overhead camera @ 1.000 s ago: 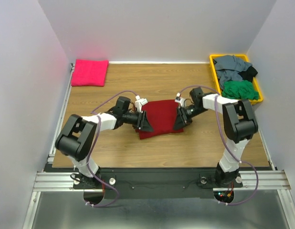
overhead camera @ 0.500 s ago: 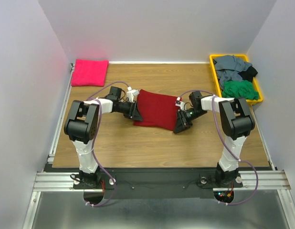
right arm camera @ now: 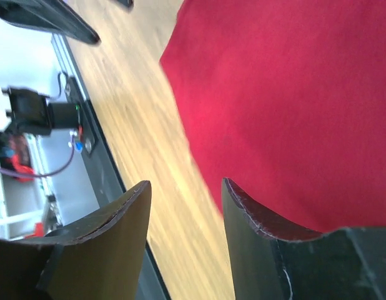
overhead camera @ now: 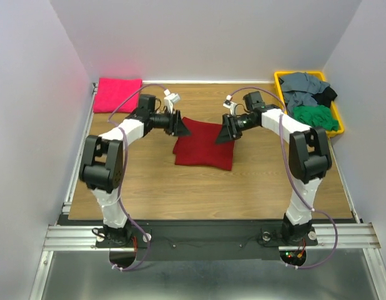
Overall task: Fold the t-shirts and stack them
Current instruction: Fold the tshirt
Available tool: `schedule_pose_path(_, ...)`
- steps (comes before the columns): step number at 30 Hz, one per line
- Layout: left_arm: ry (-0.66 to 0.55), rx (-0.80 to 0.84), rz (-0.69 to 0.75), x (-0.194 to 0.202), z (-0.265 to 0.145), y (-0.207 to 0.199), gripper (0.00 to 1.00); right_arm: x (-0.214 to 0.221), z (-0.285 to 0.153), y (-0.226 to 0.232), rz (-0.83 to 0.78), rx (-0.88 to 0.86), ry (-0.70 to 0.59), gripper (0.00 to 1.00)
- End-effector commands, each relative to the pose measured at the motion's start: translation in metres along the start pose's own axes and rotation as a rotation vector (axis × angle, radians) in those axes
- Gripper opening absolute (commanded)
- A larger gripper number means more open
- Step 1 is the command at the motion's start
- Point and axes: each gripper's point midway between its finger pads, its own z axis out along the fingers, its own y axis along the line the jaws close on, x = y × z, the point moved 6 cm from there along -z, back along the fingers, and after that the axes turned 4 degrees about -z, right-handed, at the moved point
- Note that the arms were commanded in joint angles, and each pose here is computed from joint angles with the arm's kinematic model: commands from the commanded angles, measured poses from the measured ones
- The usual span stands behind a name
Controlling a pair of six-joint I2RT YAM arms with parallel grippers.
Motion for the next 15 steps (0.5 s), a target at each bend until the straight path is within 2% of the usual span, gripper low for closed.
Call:
schedule_pose_path(1, -0.106, 0.019, -0.068, -0.044, 0.025, 0.024, 0.48, -0.007, 0.043, -0.019, 0.089, -0.027, 0.016, 0.55)
schedule_pose_path(5, -0.128, -0.026, -0.136, -0.049, 0.045, 0.057, 0.49, 0.012, 0.067, -0.046, 0.146, 0.062, 0.065, 0.55)
schedule_pose_path(9, -0.126, -0.171, -0.201, -0.042, 0.056, 0.092, 0.49, 0.043, 0.075, -0.084, 0.195, 0.236, 0.146, 0.55)
schedule_pose_path(12, -0.096, -0.214, -0.232, -0.027, 0.054, 0.108, 0.49, 0.053, 0.071, -0.098, 0.145, 0.333, 0.186, 0.54)
schedule_pose_path(15, -0.088, -0.179, -0.2, -0.023, 0.039, 0.097, 0.49, 0.051, 0.056, -0.105, 0.053, 0.421, 0.24, 0.54)
